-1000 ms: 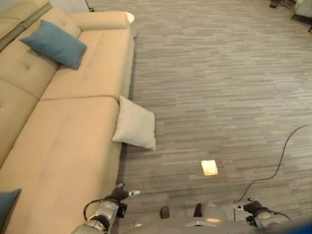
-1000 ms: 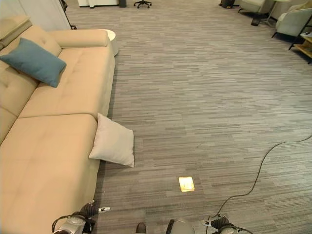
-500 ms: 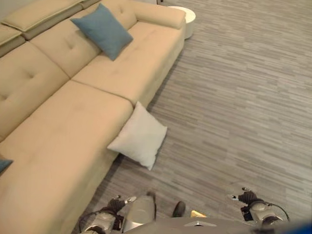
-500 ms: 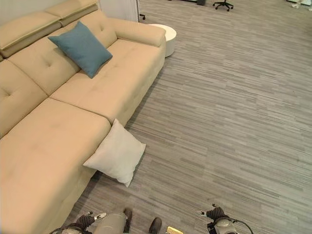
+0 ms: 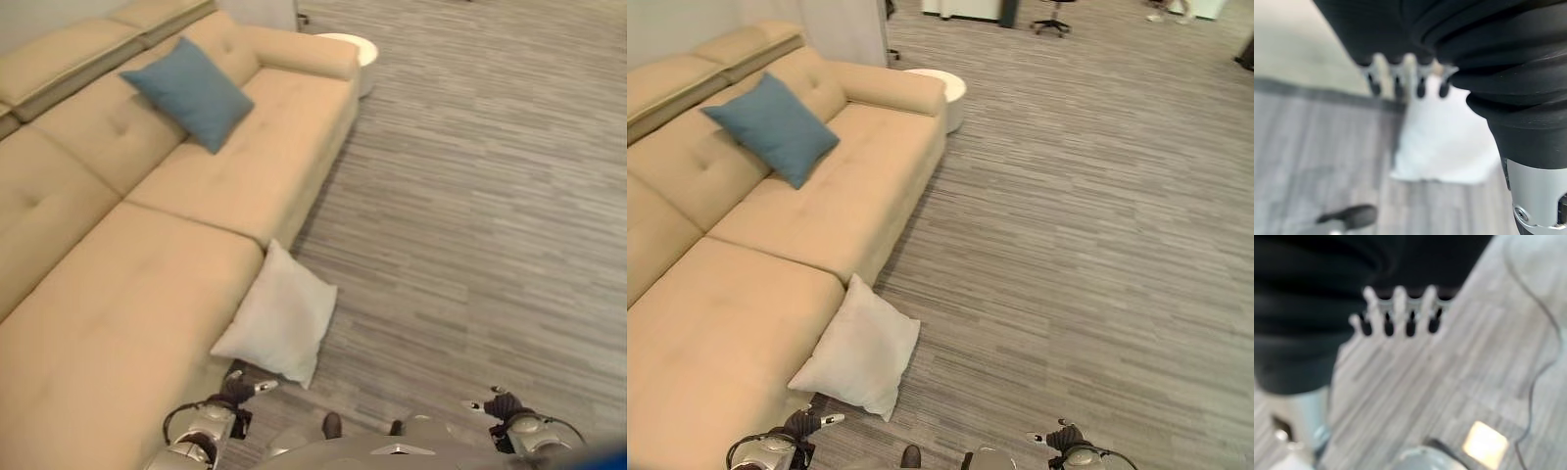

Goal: Pick up all the scattered cushions and arrange them neatly on the sofa.

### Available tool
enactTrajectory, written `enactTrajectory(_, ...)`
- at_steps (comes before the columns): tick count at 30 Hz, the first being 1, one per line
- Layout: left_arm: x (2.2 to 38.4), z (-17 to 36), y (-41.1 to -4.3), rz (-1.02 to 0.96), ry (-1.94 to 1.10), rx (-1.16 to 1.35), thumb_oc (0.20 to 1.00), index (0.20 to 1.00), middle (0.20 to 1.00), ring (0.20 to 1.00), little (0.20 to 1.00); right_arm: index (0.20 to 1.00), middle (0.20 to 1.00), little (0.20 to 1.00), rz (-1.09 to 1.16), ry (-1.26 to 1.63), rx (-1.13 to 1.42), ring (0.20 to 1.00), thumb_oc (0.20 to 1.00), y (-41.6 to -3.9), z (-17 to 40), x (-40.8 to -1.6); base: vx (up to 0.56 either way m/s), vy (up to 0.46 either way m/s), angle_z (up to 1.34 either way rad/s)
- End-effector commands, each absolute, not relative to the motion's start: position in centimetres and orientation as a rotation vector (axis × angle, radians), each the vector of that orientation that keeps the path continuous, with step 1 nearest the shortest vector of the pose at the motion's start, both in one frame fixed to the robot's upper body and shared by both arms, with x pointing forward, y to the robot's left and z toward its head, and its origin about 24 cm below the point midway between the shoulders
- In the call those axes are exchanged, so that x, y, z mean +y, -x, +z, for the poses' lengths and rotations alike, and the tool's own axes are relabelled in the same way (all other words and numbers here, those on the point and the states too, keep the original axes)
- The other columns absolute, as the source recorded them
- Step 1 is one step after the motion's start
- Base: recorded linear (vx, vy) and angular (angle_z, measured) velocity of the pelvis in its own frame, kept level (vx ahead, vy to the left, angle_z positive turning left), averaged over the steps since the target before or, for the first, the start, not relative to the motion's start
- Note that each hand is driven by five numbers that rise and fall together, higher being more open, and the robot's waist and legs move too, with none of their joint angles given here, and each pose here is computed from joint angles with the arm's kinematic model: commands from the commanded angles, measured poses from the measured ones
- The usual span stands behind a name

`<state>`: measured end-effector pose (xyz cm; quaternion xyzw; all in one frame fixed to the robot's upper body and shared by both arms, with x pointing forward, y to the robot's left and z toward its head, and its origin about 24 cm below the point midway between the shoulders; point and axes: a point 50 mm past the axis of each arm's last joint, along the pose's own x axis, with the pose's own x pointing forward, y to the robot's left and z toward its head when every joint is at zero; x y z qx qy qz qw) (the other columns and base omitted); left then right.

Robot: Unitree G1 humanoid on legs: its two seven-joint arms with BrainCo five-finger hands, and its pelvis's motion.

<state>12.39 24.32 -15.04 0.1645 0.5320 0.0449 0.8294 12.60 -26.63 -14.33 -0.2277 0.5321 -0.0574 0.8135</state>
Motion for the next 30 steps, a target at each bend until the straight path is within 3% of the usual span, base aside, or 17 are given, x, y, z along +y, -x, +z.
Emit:
enactTrajectory(1, 24.7, -15.0, -12.2, 0.115, -0.360, 1.120, 1.000, 1.000, 1.000, 1.000, 1.000, 1.000, 1.000, 1.000, -0.148, 0.515, 1.126, 1.000, 1.000, -12.5, -13.9, -28.0, 0.09, -0.065, 0.58)
enactTrajectory(15, 24.4, -15.0, -12.7, 0.088, -0.381, 1.130, 1.000, 1.000, 1.000, 1.000, 1.000, 1.000, 1.000, 1.000, -0.192, 0.467, 1.179, 1.000, 1.000, -10.5, -14.5, -27.9, 0.07, -0.195, 1.09)
enactTrajectory(20, 24.3, -14.9, -12.9, 0.080, -0.375, 1.128, 1.000, 1.000, 1.000, 1.000, 1.000, 1.000, 1.000, 1.000, -0.214, 0.439, 1.167, 1.000, 1.000, -10.8, -14.5, -27.7, 0.06, 0.043, 1.37)
enactTrajectory(30, 25.3, -14.9, -12.1, 0.115, -0.368, 1.147, 1.000, 1.000, 1.000, 1.000, 1.000, 1.000, 1.000, 1.000, -0.145, 0.443, 1.086, 1.000, 1.000, -13.3, -14.1, -26.3, 0.13, 0.149, 0.20)
